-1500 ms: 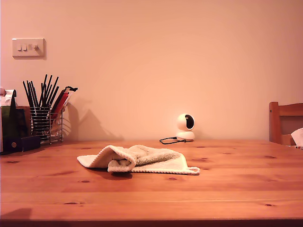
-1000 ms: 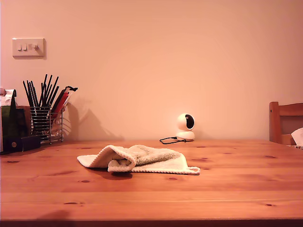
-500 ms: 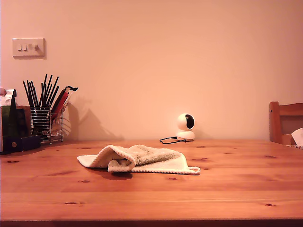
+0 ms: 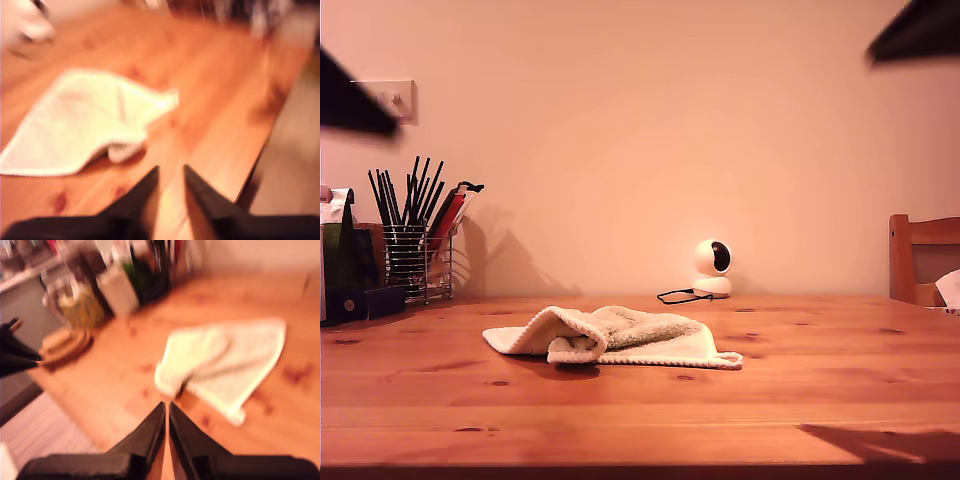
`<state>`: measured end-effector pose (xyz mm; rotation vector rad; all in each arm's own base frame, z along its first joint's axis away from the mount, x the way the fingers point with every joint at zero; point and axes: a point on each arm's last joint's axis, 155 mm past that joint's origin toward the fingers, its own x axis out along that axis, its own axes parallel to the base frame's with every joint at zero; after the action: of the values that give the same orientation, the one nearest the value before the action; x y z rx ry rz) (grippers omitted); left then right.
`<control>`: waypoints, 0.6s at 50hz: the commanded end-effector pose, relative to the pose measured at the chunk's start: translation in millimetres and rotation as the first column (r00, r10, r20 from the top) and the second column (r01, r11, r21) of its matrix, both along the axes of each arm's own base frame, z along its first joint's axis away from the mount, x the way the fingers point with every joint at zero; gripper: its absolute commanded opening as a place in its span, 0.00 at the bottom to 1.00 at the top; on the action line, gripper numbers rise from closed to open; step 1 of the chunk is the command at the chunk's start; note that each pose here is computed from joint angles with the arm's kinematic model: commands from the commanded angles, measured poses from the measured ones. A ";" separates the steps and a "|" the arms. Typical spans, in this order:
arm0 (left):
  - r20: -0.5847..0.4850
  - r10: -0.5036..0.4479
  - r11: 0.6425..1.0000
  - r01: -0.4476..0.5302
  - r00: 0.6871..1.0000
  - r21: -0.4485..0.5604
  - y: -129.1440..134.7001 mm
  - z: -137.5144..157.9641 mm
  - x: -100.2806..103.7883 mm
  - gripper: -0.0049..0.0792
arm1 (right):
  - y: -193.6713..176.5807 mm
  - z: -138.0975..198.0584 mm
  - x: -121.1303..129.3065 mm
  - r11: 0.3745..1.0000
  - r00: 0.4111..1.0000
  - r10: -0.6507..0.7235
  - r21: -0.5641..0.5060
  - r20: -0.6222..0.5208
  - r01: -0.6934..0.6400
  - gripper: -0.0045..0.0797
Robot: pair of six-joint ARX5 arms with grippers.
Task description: Fold the tea towel in front of you. After folding it, place it to the left side.
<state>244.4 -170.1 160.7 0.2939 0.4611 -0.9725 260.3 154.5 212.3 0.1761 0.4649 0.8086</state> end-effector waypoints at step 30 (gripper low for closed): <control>0.360 -0.457 0.798 0.195 0.814 0.571 -64.8 -58.3 64.4 0.59 | 48.0 -37.2 19.5 0.979 0.983 0.148 -0.123 -0.107 -0.160 0.37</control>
<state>305.2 -234.1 113.3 1.0806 0.1801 -1.0544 276.4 201.8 172.7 0.0675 0.6370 0.9265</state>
